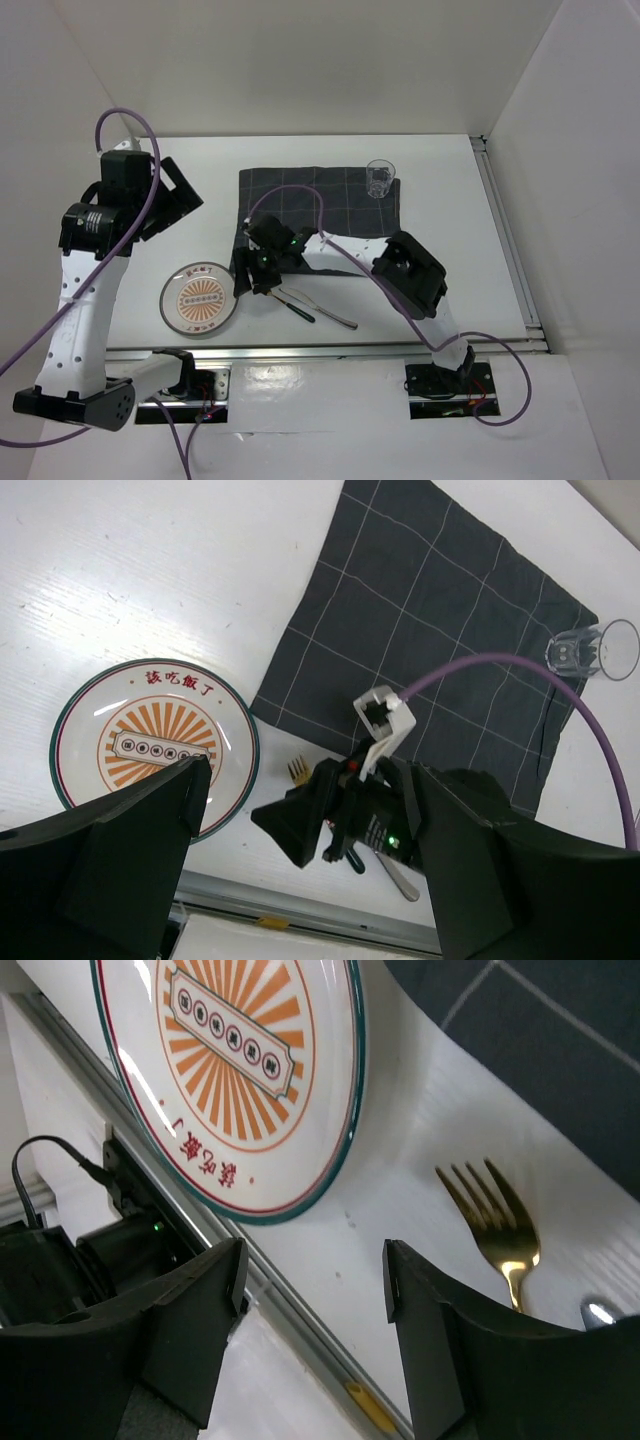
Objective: Set the dinner table for one person
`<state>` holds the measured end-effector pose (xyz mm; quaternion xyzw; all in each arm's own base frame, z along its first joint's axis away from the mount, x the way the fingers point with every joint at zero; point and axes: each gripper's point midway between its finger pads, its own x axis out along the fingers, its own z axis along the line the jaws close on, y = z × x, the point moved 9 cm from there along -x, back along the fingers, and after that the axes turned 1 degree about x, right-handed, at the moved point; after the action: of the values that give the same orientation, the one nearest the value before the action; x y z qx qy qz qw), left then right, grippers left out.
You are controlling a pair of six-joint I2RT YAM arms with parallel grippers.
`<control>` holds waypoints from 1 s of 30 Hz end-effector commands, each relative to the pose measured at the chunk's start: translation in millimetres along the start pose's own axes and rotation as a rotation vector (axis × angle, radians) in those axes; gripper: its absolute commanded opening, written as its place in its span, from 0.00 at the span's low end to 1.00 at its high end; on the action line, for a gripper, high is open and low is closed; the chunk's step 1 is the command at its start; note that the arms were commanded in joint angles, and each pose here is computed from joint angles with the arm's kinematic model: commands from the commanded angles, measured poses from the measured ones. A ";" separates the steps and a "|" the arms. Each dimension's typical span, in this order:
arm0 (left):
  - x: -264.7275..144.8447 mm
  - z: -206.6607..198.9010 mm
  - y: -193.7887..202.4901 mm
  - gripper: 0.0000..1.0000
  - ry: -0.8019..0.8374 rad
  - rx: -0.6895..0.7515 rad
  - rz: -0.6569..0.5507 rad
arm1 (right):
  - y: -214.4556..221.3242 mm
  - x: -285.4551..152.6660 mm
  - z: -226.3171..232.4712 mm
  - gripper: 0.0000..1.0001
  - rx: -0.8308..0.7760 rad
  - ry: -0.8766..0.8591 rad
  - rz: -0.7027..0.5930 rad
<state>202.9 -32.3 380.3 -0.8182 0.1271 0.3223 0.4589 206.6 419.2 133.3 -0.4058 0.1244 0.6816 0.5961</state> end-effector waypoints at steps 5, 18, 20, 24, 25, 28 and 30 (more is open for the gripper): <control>-11.7 3.6 8.6 0.96 0.015 -0.006 0.008 | -15.9 25.6 20.2 0.68 0.002 -0.085 -0.057; -12.4 1.3 10.9 0.96 0.019 0.021 0.007 | -11.8 52.4 15.8 0.64 -0.006 -0.076 -0.043; -12.4 1.3 10.9 0.96 0.019 0.021 0.007 | -12.2 60.0 12.3 0.62 -0.012 -0.071 -0.038; -14.9 2.6 10.4 0.96 0.017 0.020 -0.006 | -13.1 64.0 11.1 0.53 -0.009 -0.065 -0.031; -14.9 2.6 10.4 0.96 0.017 0.020 -0.006 | -13.1 64.1 11.1 0.50 -0.009 -0.065 -0.031; -12.7 4.1 11.6 0.96 0.005 0.021 -0.005 | -15.2 61.3 13.4 0.40 -0.012 -0.063 -0.045; -12.7 4.1 11.6 0.98 0.005 0.021 -0.005 | -15.3 61.3 13.0 0.27 -0.022 -0.063 -0.046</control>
<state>190.4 -37.5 376.1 -0.8101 0.1420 0.3246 0.4672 216.1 464.3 91.8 -0.3896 0.1193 0.6854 0.6035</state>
